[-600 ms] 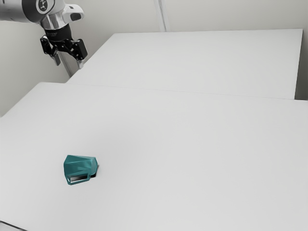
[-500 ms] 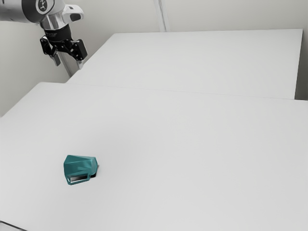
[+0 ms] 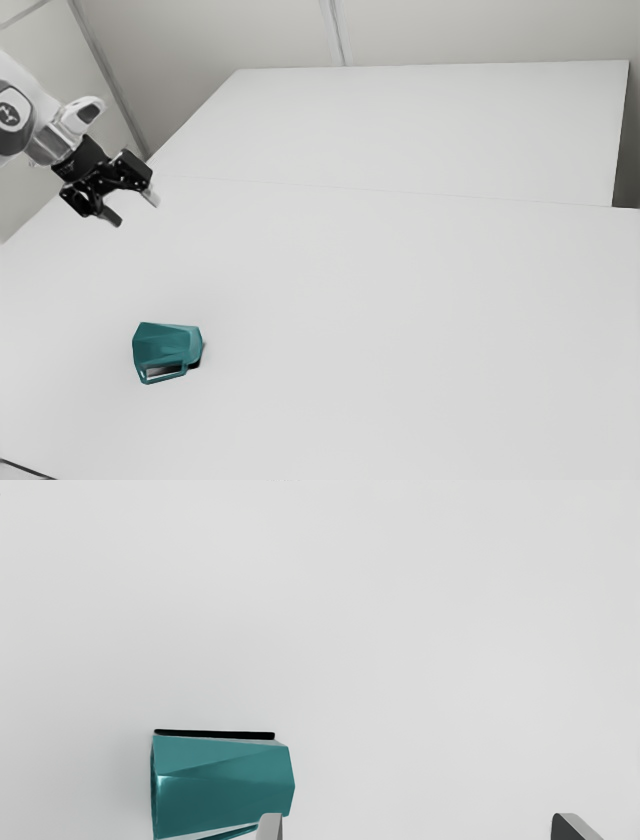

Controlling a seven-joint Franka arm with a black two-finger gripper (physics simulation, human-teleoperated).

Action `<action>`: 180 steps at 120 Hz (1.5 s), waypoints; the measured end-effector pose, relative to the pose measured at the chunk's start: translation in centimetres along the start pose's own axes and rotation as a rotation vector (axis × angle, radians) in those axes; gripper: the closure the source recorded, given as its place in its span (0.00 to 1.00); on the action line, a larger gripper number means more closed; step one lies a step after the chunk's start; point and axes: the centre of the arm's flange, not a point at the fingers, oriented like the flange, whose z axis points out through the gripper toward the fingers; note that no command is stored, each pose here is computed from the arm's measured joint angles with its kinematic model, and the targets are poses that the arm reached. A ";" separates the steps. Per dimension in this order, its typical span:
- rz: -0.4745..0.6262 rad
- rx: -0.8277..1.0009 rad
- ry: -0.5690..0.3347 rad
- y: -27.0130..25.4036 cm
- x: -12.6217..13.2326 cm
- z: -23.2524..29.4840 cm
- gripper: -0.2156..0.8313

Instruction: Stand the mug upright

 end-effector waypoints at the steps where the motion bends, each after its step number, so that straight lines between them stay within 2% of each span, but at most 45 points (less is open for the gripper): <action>1: -0.007 -0.007 0.004 -0.2 -0.2 0.1 0.23; 27: -0.161 -0.128 0.060 -5.9 -3.9 4.6 0.23; 49: -0.302 -0.184 0.081 -13.8 -5.7 7.2 0.23; 93: -0.398 -0.330 0.053 -22.2 -10.7 11.9 0.23; 124: -0.290 -0.422 -0.004 -23.5 -12.5 12.9 0.23; 146: -0.185 -0.417 -0.045 -22.2 -11.7 14.2 0.23; 180: -0.115 -0.408 -0.063 -21.5 -10.2 15.8 0.23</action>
